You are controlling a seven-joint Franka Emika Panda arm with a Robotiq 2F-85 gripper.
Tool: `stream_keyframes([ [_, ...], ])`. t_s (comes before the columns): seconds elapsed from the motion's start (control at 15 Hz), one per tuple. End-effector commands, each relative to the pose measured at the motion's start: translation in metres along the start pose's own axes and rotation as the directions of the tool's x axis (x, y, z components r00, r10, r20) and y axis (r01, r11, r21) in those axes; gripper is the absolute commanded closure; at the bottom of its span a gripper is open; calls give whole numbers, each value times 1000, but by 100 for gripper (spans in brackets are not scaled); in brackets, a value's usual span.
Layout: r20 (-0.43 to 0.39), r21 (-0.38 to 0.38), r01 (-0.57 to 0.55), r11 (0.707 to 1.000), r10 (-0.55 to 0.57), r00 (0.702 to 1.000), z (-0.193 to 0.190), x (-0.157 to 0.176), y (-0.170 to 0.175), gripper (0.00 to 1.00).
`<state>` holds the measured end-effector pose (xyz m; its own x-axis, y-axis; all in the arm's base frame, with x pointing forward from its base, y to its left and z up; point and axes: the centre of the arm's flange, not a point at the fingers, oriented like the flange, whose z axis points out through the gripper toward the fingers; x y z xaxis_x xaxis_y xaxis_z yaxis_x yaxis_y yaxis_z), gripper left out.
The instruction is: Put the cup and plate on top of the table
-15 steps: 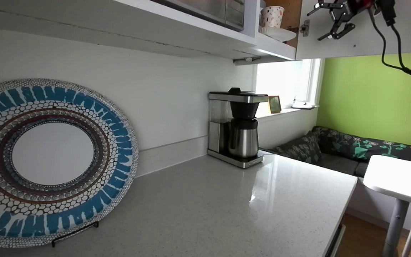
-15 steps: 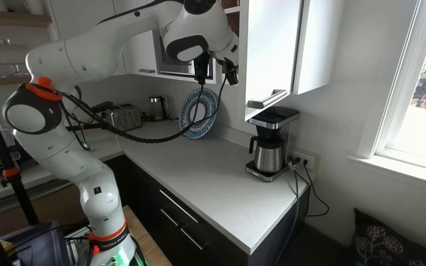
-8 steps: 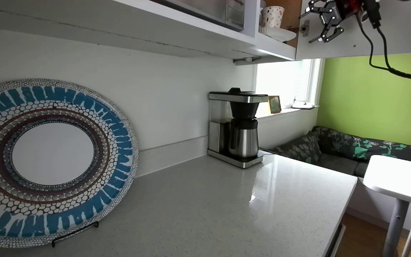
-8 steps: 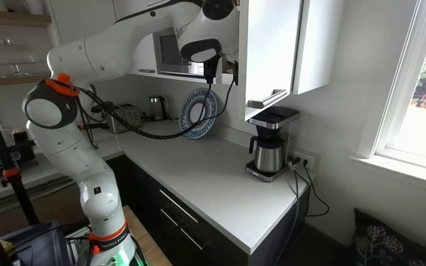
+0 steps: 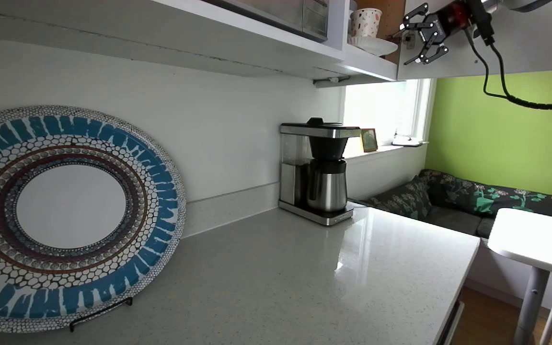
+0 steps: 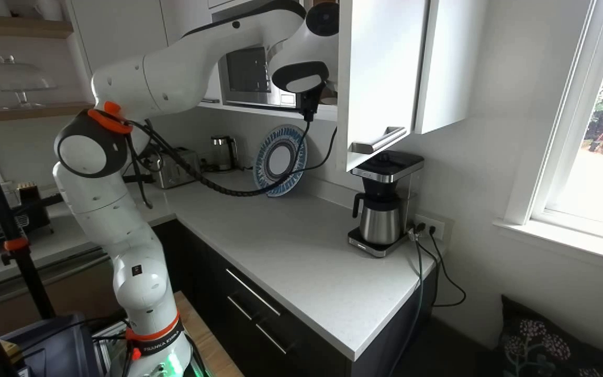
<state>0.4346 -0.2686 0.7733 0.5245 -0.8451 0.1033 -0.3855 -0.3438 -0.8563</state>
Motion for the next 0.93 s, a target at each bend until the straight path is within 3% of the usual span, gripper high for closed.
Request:
stream_keyframes([
  [0.0, 18, 18, -39, 999, 39, 999, 3, 11, -5, 47],
  [0.27, 22, 26, -48, 998, 48, 999, 8, 14, -7, 78],
  [0.4, 22, 23, -54, 998, 53, 998, 9, 16, -7, 81],
  [0.47, 21, 25, -57, 998, 56, 998, 9, 16, -7, 79],
  [0.6, 21, 26, -61, 998, 61, 998, 10, 17, -9, 54],
  [0.87, 36, 37, -66, 997, 65, 997, 13, 16, -12, 27],
])
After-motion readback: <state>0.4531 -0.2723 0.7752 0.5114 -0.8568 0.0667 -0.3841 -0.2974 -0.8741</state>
